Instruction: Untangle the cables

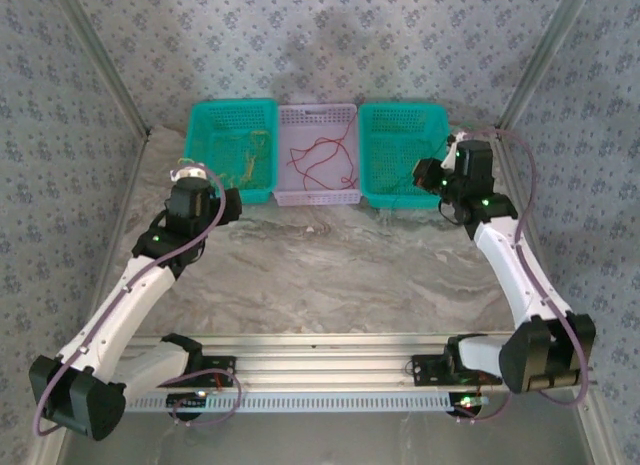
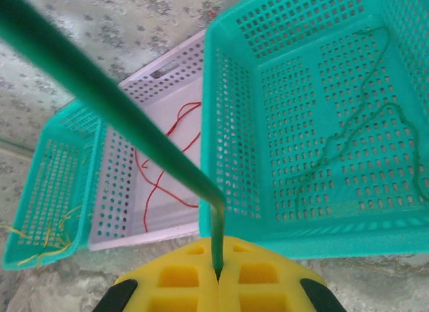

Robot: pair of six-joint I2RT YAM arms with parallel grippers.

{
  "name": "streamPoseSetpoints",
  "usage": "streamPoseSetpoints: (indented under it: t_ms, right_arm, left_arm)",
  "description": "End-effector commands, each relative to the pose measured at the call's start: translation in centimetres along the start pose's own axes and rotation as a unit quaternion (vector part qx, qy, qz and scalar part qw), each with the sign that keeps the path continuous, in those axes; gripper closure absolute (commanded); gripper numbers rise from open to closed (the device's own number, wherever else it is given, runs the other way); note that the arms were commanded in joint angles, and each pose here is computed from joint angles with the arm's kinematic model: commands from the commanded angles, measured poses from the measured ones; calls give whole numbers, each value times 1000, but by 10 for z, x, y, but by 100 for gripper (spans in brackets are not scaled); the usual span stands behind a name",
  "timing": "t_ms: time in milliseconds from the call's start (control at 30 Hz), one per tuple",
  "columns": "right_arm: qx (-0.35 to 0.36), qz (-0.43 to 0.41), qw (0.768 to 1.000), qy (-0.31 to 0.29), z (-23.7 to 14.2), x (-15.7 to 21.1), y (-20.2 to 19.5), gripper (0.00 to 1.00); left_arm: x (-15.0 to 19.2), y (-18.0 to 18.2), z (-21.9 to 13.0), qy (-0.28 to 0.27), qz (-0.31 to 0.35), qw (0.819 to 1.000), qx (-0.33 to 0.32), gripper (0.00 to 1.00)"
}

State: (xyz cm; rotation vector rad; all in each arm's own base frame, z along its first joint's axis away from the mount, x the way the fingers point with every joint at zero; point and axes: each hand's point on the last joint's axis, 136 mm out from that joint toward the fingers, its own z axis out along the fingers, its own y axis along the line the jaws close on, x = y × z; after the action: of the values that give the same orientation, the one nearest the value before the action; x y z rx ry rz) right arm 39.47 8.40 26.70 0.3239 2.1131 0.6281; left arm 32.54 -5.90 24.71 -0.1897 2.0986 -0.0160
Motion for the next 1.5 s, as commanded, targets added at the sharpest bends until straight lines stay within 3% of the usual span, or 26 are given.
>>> streamPoseSetpoints:
  t_ms: [0,133,500,867,1467]
  right_arm:
    - [-12,8,1000,-11,6,-19,10,100]
    - [15,-4,1000,-21,19,-36,5,100]
    - [17,20,999,25,79,-49,-9,100]
    - [20,29,995,88,142,-38,-22,100]
    - [53,17,987,148,200,-14,-56,100]
  left_arm:
    - [-9,4,-5,-27,4,1000,-9,0]
    - [-8,5,-5,-27,5,1000,-14,0]
    - [-9,3,-9,-35,21,999,-18,0]
    - [-12,4,-14,-48,37,998,-31,0]
    - [-11,3,-14,-52,52,997,-36,0]
